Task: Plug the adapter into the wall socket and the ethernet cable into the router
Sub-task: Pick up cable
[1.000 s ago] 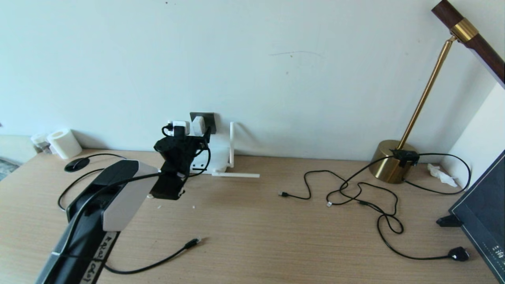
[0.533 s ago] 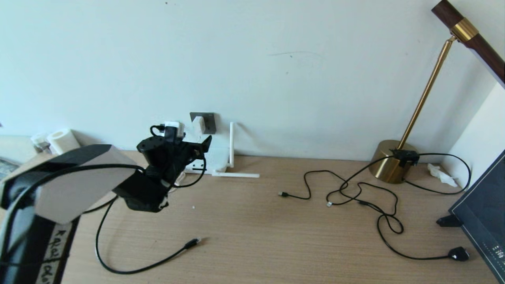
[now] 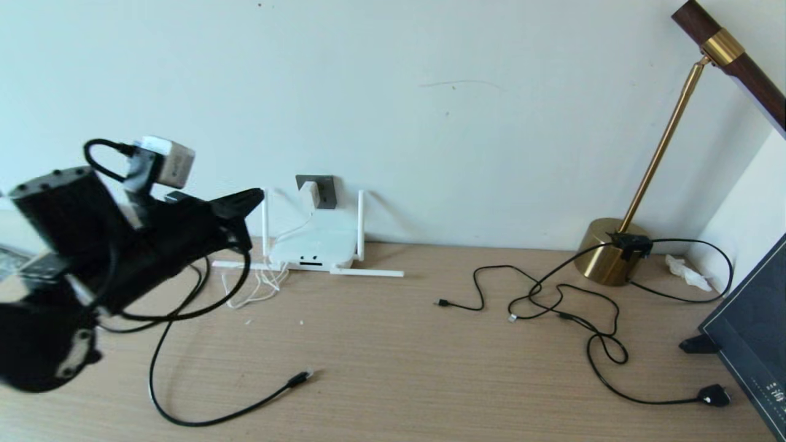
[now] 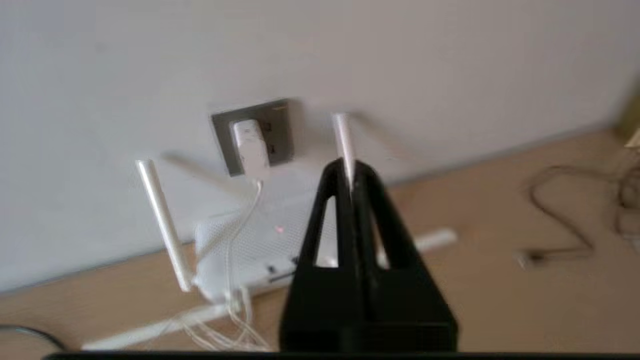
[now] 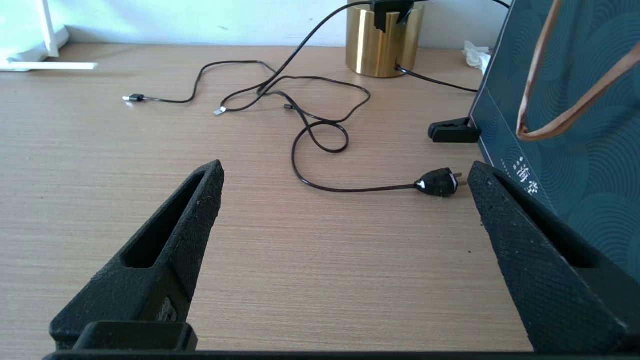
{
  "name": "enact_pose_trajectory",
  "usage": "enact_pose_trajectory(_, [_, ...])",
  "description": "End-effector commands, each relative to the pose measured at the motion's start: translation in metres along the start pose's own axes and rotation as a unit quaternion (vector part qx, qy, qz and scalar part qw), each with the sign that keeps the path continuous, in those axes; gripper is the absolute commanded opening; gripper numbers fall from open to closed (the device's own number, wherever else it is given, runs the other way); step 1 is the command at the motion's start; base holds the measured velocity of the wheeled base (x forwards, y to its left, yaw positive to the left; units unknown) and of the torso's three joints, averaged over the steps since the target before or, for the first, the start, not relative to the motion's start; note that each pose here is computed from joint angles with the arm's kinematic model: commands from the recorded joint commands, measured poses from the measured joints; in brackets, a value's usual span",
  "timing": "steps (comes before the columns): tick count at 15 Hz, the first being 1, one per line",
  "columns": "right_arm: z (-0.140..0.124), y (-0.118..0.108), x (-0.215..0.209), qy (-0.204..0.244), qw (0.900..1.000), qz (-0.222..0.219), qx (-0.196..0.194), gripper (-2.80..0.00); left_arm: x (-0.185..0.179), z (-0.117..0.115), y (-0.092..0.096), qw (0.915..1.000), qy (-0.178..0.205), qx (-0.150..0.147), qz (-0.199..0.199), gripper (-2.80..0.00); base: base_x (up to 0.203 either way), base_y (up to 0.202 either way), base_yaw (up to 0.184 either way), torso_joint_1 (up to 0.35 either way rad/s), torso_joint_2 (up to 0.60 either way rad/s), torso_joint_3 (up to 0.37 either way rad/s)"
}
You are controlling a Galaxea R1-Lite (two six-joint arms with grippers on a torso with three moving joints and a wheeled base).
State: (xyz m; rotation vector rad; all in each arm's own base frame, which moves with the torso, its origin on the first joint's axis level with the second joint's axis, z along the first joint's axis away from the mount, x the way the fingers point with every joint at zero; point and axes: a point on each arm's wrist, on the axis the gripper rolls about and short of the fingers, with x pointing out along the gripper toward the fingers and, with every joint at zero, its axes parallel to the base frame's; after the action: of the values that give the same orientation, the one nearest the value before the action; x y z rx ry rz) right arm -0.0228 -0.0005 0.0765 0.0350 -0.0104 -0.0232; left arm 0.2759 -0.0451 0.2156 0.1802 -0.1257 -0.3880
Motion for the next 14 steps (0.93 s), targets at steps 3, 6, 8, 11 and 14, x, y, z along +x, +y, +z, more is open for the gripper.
enact_pose_trajectory(3, [0.000,0.000,0.000,0.000,1.000,0.000,0.000,0.00,-0.126,0.009,-0.039,0.9636,0.220,0.011,-0.151,-2.80,0.000,0.000,0.000,0.000,0.00,0.000])
enact_pose_trajectory(6, [0.000,0.000,0.000,0.000,1.000,0.000,0.000,0.00,-0.157,-0.045,-0.061,0.9190,0.330,0.102,-0.191,-2.80,0.000,0.000,0.000,0.000,0.00,0.000])
enact_pose_trajectory(8, [0.000,0.000,0.000,0.000,1.000,0.000,0.000,0.00,-0.168,-0.071,-0.068,0.8822,0.375,0.179,-0.221,0.00,0.000,0.000,0.000,0.000,0.00,0.000])
enact_pose_trajectory(11, [0.000,0.000,0.000,0.000,1.000,0.000,0.000,0.00,-0.152,-0.069,-0.065,0.8640,0.374,0.238,-0.239,0.00,0.000,0.000,0.000,0.000,0.00,0.000])
enact_pose_trajectory(14, [0.000,0.000,0.000,0.000,1.000,0.000,0.000,0.00,-0.125,-0.070,-0.063,0.8469,0.388,0.250,-0.264,0.00,0.000,0.000,0.000,0.000,0.00,0.000])
